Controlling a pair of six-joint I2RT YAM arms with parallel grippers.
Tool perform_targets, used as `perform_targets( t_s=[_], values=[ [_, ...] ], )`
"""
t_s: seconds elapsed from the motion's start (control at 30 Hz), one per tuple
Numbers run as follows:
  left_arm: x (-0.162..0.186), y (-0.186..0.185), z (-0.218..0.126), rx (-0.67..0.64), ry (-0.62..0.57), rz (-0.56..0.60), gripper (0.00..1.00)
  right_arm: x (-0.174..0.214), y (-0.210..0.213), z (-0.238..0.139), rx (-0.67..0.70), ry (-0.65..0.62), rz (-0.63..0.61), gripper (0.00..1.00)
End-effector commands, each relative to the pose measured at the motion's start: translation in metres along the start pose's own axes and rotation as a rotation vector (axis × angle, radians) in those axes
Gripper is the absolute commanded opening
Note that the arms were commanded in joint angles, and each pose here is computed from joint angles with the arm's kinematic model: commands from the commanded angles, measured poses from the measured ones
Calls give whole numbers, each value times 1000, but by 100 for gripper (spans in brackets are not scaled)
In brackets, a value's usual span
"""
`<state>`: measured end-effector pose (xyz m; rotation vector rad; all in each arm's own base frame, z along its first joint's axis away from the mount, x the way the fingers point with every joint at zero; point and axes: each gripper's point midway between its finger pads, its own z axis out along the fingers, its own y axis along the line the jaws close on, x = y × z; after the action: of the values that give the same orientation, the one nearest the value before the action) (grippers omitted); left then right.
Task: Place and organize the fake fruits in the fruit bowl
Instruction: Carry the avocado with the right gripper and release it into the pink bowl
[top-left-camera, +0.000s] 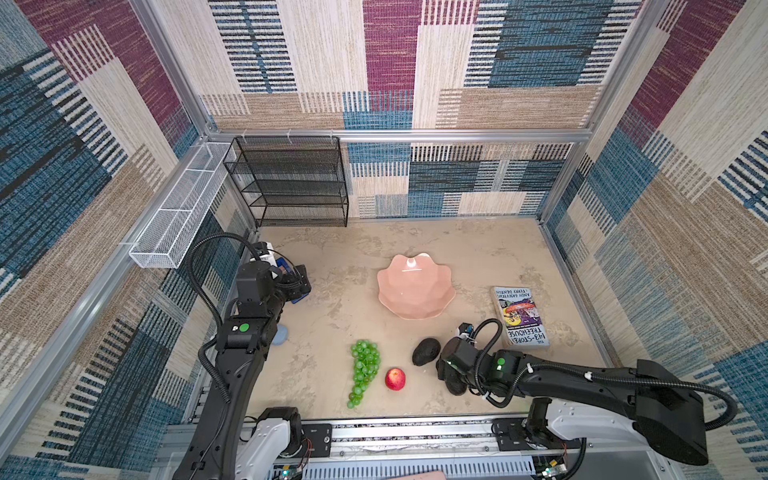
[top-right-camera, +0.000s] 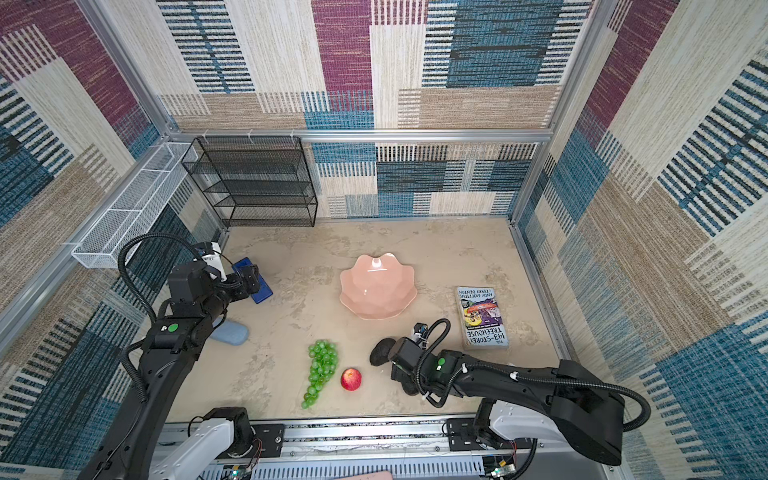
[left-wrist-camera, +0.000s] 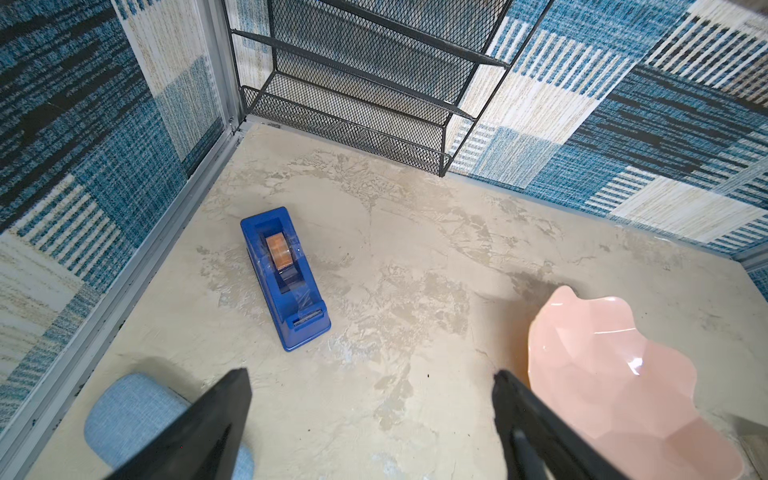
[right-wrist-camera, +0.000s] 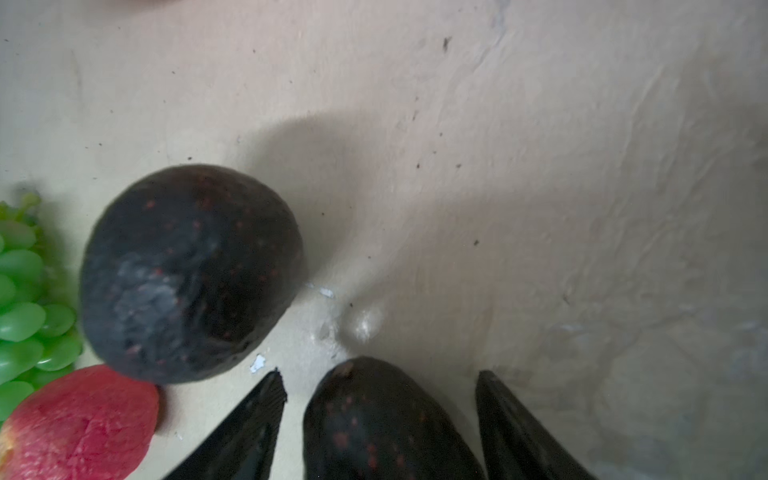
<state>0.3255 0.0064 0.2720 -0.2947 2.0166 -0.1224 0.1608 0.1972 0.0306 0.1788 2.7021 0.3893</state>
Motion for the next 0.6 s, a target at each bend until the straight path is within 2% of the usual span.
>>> perform_targets(
  t_s=[0.0, 0.1, 0.27, 0.4, 0.57],
  values=[
    [-3, 2, 0, -12, -12, -29, 94, -8, 1, -1, 17, -40, 32, 62],
    [-1, 3, 1, -17, -9, -31, 94, -21, 0, -17, 14, -97, 37, 51],
    [-1, 4, 2, -18, -7, -35, 94, -70, 3, -71, -24, -307, 60, 43],
    [-1, 5, 2, -21, -12, -43, 94, -135, 21, -101, -113, -476, 54, 42],
    [-2, 6, -1, -19, -24, -44, 94, -208, 48, -105, -134, -596, -46, 42]
  ],
)
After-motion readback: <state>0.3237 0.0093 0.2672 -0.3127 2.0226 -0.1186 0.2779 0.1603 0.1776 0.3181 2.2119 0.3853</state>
